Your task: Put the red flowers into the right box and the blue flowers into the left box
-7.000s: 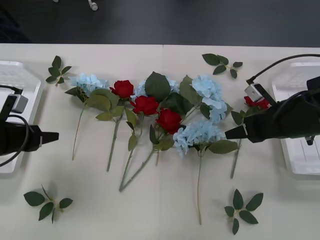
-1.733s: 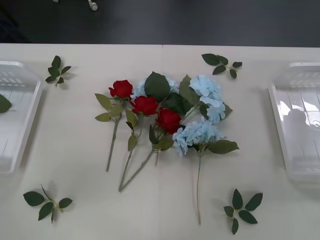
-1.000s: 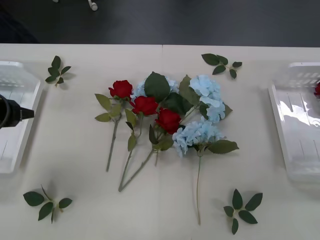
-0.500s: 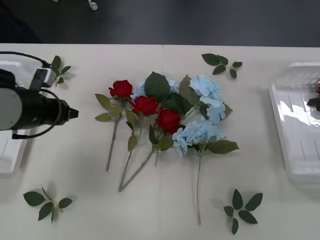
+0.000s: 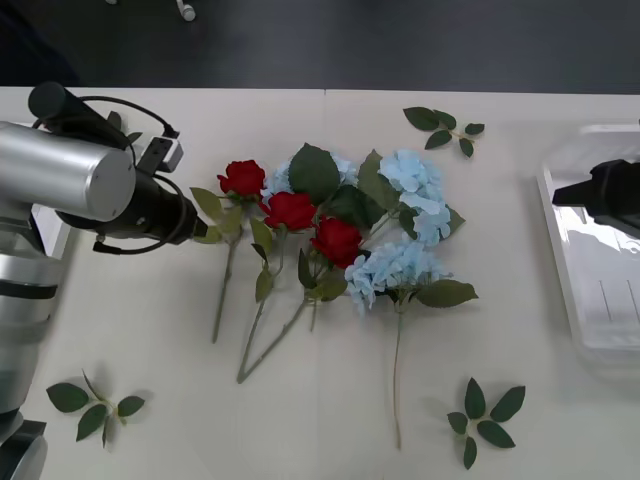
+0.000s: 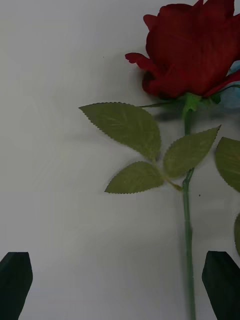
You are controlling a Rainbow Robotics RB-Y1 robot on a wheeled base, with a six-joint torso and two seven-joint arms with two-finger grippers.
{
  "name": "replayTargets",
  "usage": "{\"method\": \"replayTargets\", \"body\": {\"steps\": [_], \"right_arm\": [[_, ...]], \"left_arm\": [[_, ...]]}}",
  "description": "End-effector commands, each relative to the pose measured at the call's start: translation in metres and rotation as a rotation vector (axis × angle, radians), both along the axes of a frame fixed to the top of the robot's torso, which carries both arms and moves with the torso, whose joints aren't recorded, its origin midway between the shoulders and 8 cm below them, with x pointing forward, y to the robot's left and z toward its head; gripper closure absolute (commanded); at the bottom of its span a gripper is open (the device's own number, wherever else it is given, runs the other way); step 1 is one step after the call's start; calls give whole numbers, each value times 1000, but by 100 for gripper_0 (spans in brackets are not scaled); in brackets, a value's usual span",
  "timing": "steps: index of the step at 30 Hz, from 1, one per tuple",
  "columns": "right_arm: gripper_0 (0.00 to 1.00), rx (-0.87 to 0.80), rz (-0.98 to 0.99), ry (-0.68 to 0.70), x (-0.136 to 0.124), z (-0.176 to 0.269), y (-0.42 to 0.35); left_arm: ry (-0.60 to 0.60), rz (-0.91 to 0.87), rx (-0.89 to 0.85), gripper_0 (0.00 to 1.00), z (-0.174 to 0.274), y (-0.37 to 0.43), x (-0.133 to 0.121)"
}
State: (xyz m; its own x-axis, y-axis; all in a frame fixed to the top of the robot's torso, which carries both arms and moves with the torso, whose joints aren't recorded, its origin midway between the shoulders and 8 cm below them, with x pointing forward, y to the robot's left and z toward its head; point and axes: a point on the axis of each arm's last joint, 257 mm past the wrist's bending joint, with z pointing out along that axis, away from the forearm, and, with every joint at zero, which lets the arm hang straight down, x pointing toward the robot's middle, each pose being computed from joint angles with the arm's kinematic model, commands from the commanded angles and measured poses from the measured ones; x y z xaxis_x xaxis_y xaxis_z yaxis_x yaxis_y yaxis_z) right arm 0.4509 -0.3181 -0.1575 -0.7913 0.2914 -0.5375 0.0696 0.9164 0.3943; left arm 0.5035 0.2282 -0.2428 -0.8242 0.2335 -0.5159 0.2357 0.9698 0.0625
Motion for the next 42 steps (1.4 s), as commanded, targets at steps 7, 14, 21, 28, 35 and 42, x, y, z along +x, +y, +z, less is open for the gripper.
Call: {"method": "replayTargets", "body": {"steps": [7,14,21,28,35,42], "right_arm": [[30,16,225,-102,-47,17,53],[30,-12,358,-109,-75,0,68],[30,-61,504,-104,-95,-13,83],[30,-101,612,-111,-112,-30,99],[30,-113,677,-110,-128,-50,116],[30,-134,717,-79,-141,-76,125]], "left_arm": [[-21,-39,-36,0,-4,-37,32],[0,-65,-7,0,-17,-49,43],[10,-71,5,0,-29,-61,57],[0,-66,-2,0,-39,-70,66],[10,-61,8,0,-49,-72,64],[15,-66,33,0,-56,-70,64]]}}
